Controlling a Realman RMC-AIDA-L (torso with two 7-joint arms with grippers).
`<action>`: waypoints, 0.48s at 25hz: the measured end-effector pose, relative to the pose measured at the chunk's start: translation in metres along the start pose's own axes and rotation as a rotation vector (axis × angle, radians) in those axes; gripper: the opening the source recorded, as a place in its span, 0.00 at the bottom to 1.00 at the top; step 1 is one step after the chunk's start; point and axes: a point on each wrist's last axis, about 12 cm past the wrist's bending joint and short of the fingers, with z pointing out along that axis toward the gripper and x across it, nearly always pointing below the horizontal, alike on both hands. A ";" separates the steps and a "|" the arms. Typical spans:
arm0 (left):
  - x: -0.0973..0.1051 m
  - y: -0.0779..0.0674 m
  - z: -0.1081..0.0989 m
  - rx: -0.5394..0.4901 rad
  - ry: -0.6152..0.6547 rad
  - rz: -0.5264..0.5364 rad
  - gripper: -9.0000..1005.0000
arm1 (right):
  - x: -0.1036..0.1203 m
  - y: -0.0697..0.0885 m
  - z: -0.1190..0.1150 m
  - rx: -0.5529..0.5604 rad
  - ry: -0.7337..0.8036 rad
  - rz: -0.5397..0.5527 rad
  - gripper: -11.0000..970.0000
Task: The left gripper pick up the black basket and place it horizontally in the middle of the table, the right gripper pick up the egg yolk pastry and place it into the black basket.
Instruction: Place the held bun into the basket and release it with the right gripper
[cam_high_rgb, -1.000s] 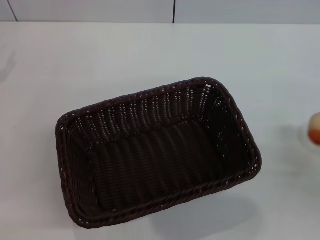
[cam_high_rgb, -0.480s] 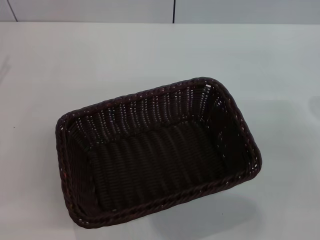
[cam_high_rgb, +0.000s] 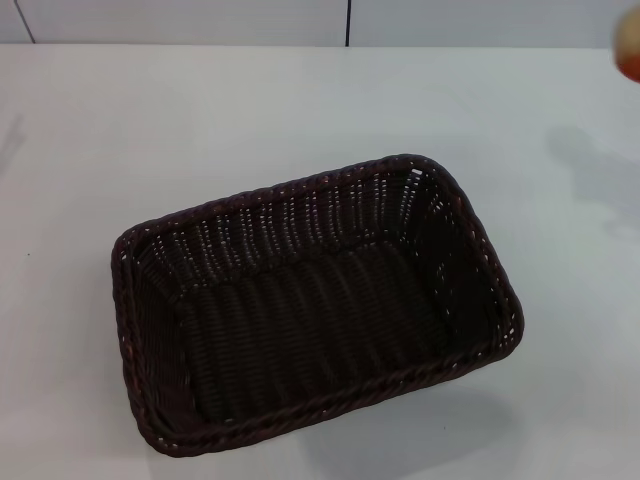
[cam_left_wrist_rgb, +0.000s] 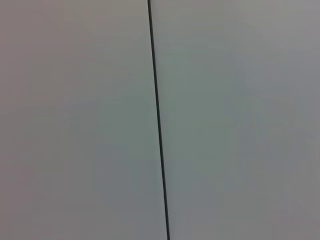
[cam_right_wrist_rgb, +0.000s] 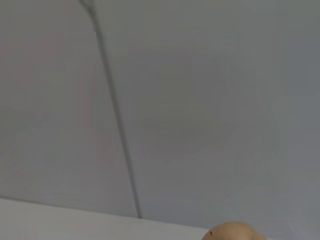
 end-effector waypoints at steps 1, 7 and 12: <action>0.000 0.000 -0.001 0.000 -0.001 -0.006 0.77 | -0.003 0.005 0.005 -0.014 -0.002 -0.026 0.05; -0.002 0.001 -0.001 0.003 -0.007 -0.018 0.77 | -0.017 0.038 0.037 -0.114 -0.039 -0.137 0.05; -0.002 0.001 -0.001 0.001 -0.010 -0.020 0.77 | -0.026 0.074 0.064 -0.210 -0.071 -0.202 0.05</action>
